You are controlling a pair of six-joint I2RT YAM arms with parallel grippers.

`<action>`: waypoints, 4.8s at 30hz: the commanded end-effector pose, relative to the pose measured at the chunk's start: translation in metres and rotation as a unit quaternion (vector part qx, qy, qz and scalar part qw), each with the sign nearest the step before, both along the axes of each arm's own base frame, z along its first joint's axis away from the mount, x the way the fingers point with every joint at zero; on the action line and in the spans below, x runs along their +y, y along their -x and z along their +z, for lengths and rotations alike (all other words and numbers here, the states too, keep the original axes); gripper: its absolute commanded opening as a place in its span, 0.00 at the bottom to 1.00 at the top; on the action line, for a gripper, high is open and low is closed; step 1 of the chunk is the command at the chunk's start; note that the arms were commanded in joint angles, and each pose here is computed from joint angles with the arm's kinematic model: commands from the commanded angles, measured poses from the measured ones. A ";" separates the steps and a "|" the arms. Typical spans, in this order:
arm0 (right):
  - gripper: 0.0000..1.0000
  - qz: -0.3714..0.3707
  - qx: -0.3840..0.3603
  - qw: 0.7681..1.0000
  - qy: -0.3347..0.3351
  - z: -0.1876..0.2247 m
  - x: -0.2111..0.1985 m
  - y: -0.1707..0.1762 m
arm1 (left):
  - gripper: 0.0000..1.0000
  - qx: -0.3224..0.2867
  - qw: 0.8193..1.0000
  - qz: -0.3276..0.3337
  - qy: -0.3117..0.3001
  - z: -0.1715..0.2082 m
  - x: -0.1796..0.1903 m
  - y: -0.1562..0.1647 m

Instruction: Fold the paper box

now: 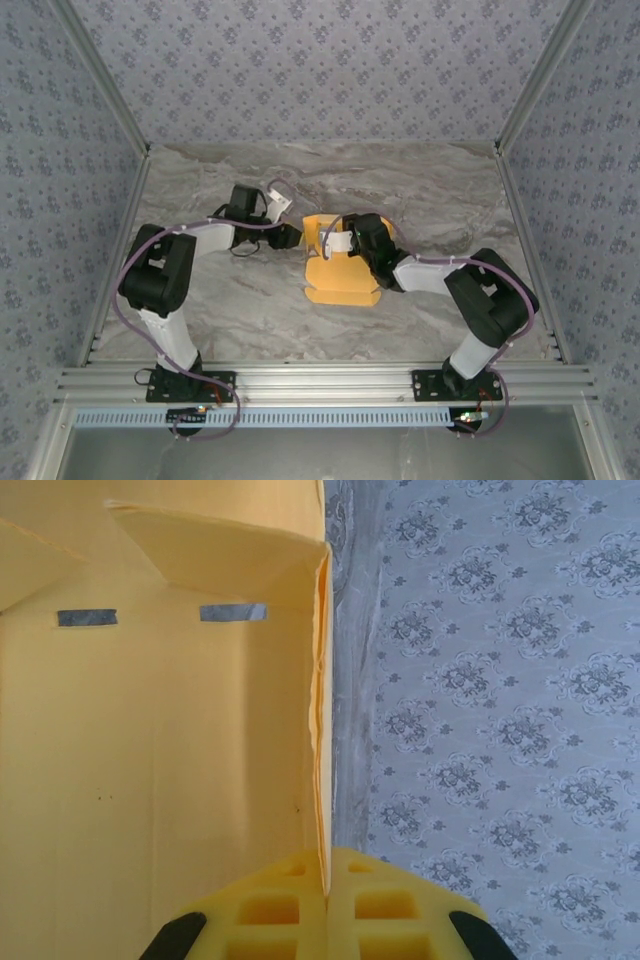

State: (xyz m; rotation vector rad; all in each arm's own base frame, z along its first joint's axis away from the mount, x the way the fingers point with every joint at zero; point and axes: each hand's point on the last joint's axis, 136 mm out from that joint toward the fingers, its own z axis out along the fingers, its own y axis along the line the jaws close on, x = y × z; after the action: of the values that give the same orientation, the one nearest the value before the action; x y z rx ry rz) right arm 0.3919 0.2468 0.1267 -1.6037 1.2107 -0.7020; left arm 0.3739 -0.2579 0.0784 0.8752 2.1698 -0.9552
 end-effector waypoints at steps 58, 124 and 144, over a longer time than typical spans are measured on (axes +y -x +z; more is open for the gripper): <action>0.00 0.004 -0.002 0.998 -0.065 0.013 -0.001 0.004 | 0.39 -0.079 0.995 -0.020 0.061 -0.002 -0.044 0.005; 0.00 -0.016 0.011 1.000 0.013 -0.027 -0.007 -0.004 | 0.46 -0.093 0.990 0.088 0.062 -0.008 -0.059 -0.032; 0.00 -0.006 -0.001 1.000 0.025 -0.029 -0.002 0.001 | 0.42 -0.101 0.985 0.134 0.048 -0.017 -0.054 -0.041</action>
State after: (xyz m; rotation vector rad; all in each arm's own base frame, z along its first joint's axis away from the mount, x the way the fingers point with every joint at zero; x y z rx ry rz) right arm 0.4035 0.2438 0.1213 -1.5419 1.1974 -0.7720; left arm 0.4038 -0.3149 0.0656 0.6527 1.9790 -0.8449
